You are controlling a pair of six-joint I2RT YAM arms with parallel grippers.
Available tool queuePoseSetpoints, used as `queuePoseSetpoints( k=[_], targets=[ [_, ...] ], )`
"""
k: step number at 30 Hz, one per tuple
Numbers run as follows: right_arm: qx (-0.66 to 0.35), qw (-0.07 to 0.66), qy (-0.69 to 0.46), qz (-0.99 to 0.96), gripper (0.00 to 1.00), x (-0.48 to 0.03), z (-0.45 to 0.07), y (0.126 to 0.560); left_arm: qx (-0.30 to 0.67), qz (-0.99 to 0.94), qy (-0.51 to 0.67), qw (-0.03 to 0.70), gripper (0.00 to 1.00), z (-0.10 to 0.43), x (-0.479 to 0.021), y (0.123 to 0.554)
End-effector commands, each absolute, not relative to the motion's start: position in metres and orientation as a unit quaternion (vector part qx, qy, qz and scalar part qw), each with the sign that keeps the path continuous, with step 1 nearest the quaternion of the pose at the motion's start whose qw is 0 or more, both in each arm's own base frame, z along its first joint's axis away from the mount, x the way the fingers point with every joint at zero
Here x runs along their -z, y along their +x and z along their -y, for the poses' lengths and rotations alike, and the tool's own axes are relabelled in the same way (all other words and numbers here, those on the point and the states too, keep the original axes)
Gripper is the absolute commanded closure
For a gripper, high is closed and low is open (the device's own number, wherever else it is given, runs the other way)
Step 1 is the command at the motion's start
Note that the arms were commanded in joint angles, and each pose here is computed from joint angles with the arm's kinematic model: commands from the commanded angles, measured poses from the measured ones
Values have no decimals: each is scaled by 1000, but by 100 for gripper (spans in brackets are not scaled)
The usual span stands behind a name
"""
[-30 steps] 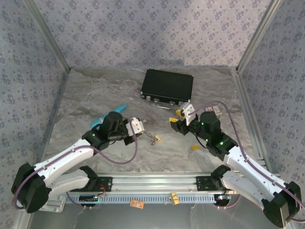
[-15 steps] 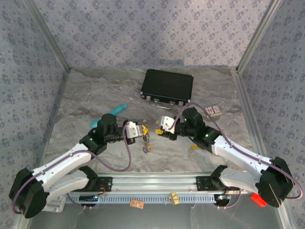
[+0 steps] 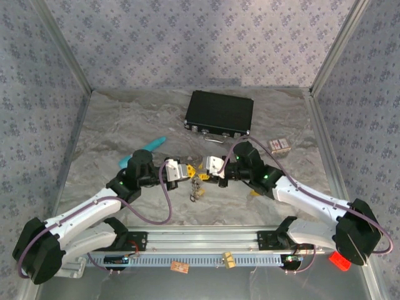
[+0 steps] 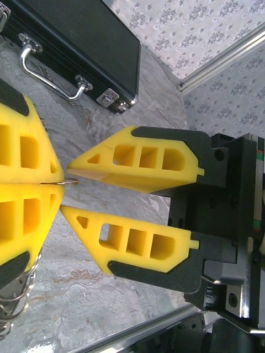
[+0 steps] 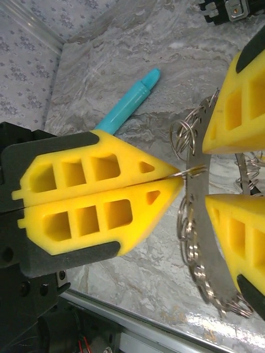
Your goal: Put the keys on the keyring
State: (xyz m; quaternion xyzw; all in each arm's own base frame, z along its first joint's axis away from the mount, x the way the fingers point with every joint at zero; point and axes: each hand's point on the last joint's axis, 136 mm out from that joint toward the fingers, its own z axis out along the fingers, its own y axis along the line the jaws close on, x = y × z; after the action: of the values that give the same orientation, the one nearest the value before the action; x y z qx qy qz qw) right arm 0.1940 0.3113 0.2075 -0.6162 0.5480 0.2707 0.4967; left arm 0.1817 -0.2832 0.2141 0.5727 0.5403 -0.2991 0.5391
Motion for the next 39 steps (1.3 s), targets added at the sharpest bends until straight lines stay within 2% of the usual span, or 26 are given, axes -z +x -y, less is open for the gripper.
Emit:
queuePoseSetpoints(
  k=[1, 7, 9, 14, 16, 20, 22, 32, 39],
  targets=[
    [-273, 519, -616, -526, 75, -228, -321, 196, 319, -507, 572, 560, 100, 287, -233, 177],
    [-280, 520, -618, -519, 78, -231, -323, 193, 325, -506, 573, 557, 100, 288, -234, 175],
    [-282, 520, -619, -517, 82, -232, -325, 191, 325, -505, 573, 558, 100, 287, -235, 174],
    [-278, 514, -623, -520, 100, -230, -324, 191, 322, -505, 571, 561, 100, 286, -237, 174],
    [-275, 516, -622, -521, 100, -231, -323, 192, 312, -516, 566, 563, 100, 284, -236, 178],
    [-272, 522, -619, -520, 100, -235, -322, 192, 289, -545, 560, 553, 81, 277, -225, 184],
    [-270, 522, -619, -521, 100, -236, -321, 191, 281, -561, 559, 542, 76, 274, -215, 185],
    [-258, 525, -619, -524, 100, -235, -323, 193, 275, -583, 565, 514, 72, 271, -197, 178],
    [-263, 522, -624, -518, 100, -236, -328, 188, 280, -578, 569, 514, 73, 275, -199, 179]
  ],
)
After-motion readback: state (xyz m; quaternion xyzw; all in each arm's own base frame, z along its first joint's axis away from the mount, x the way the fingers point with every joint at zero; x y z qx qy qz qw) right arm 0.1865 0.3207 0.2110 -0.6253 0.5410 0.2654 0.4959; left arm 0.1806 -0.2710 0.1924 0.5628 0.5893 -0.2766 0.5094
